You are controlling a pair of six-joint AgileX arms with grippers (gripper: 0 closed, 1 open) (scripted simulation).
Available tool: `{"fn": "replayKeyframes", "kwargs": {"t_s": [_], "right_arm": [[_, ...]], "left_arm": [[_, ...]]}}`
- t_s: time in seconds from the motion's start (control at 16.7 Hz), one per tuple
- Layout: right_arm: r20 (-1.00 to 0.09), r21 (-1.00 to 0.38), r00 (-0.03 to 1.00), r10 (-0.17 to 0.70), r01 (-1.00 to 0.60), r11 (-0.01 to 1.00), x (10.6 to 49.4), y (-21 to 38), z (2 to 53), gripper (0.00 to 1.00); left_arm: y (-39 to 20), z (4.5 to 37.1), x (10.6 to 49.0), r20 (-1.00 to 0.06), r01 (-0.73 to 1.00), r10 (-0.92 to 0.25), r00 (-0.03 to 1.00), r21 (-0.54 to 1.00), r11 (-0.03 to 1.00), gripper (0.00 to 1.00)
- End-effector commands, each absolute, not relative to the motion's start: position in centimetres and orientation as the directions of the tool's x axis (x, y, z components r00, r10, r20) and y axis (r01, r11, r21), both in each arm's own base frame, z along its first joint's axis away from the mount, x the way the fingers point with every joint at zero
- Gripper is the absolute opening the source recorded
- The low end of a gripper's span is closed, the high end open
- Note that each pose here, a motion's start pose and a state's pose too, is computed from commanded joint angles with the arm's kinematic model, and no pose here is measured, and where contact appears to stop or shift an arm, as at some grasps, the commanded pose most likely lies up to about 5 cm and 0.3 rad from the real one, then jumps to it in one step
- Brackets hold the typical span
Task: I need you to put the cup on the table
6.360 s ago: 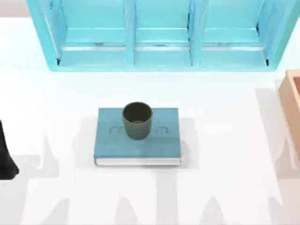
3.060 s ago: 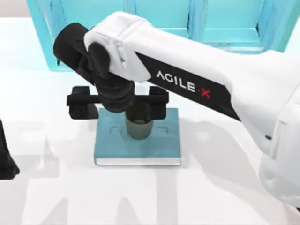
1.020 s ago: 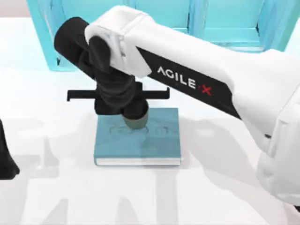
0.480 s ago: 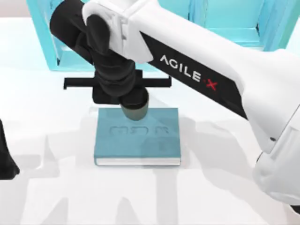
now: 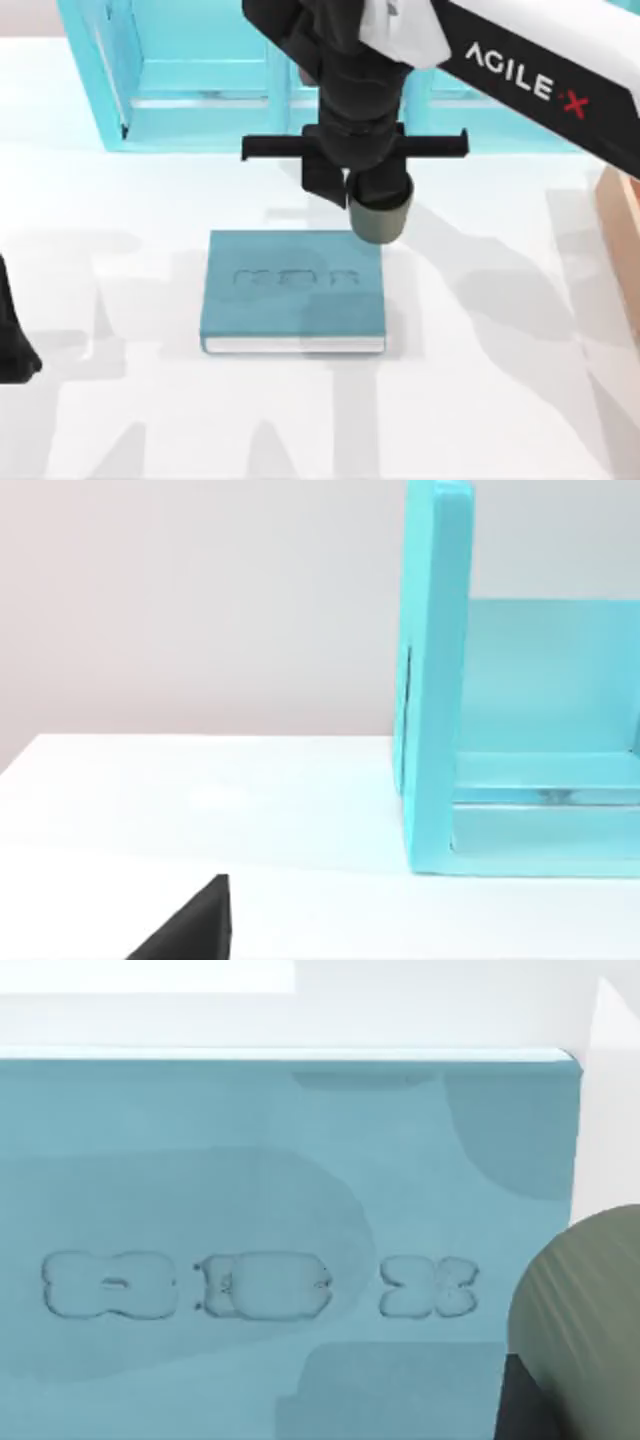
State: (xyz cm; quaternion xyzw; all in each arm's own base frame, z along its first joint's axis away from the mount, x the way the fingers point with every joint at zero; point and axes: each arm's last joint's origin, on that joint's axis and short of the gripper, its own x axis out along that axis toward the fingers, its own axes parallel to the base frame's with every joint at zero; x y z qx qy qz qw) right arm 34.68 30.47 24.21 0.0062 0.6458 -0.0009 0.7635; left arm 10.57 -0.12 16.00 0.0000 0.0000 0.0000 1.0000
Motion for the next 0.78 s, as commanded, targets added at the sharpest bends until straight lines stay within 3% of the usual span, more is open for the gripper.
{"fn": "replayKeyframes", "kwargs": {"t_s": [0.3, 0.78], "right_arm": [[-0.998, 0.032, 0.062, 0.031, 0.011, 0.999, 35.4, 24.2, 24.7, 0.0], [-0.998, 0.033, 0.057, 0.033, 0.007, 0.999, 35.5, 23.8, 23.7, 0.0]], "left_arm": [[-0.1, 16.0, 10.6, 0.0, 0.0, 0.0, 1.0, 0.0, 1.0, 1.0], [-0.1, 16.0, 10.6, 0.0, 0.0, 0.0, 1.0, 0.0, 1.0, 1.0]]}}
